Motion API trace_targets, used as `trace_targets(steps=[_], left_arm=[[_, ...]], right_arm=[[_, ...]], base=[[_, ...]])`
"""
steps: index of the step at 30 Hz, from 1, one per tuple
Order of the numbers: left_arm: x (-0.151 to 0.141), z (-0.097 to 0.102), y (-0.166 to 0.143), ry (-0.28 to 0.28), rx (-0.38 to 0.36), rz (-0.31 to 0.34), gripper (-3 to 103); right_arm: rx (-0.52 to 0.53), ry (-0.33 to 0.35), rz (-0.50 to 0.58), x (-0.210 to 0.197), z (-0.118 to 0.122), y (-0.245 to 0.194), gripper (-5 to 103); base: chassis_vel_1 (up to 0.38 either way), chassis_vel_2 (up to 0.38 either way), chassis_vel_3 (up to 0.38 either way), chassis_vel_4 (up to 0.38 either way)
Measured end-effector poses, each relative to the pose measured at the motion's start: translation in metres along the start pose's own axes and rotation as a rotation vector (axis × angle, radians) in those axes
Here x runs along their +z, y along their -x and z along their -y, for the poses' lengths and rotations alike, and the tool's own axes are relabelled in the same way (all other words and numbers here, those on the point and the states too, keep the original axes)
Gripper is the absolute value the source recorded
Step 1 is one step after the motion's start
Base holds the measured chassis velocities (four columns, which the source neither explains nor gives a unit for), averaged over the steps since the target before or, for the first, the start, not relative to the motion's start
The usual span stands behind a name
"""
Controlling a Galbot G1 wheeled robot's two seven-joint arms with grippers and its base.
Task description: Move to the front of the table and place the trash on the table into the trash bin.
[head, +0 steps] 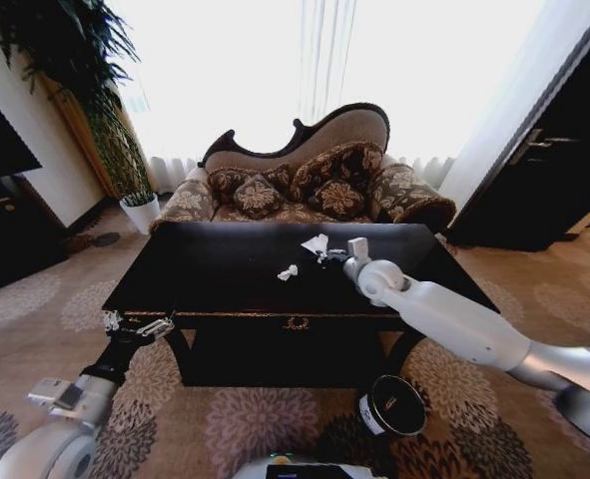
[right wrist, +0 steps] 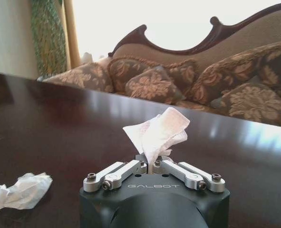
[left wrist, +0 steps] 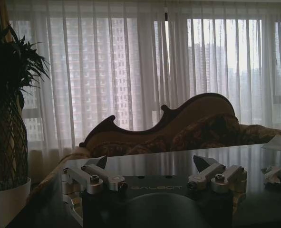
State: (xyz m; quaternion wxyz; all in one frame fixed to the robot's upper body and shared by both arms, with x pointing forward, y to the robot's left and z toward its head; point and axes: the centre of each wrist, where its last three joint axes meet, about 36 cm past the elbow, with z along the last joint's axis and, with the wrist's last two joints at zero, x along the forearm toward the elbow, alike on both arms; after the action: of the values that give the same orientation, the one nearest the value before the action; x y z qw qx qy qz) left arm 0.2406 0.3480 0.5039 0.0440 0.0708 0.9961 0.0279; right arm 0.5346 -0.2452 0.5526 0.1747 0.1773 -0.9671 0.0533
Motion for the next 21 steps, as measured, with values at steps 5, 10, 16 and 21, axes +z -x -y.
trace_targets(steps=[5,10,16,21], left_arm=[[0.0,0.0,0.0,0.0,0.0,0.0,100],[0.0,0.0,0.0,0.0,0.0,0.0,100],[0.0,0.0,0.0,0.0,0.0,0.0,100],[0.0,0.0,0.0,0.0,0.0,0.0,100]], right_arm=[[0.031,0.039,0.011,0.016,0.023,-0.034,1],[0.086,0.053,0.068,0.025,0.053,-0.076,1],[0.139,0.097,0.099,0.052,0.067,-0.124,1],[0.145,0.147,0.138,0.074,0.055,-0.152,1]], base=[[0.0,0.0,0.0,0.0],[0.0,0.0,0.0,0.0],[0.0,0.0,0.0,0.0],[0.0,0.0,0.0,0.0]])
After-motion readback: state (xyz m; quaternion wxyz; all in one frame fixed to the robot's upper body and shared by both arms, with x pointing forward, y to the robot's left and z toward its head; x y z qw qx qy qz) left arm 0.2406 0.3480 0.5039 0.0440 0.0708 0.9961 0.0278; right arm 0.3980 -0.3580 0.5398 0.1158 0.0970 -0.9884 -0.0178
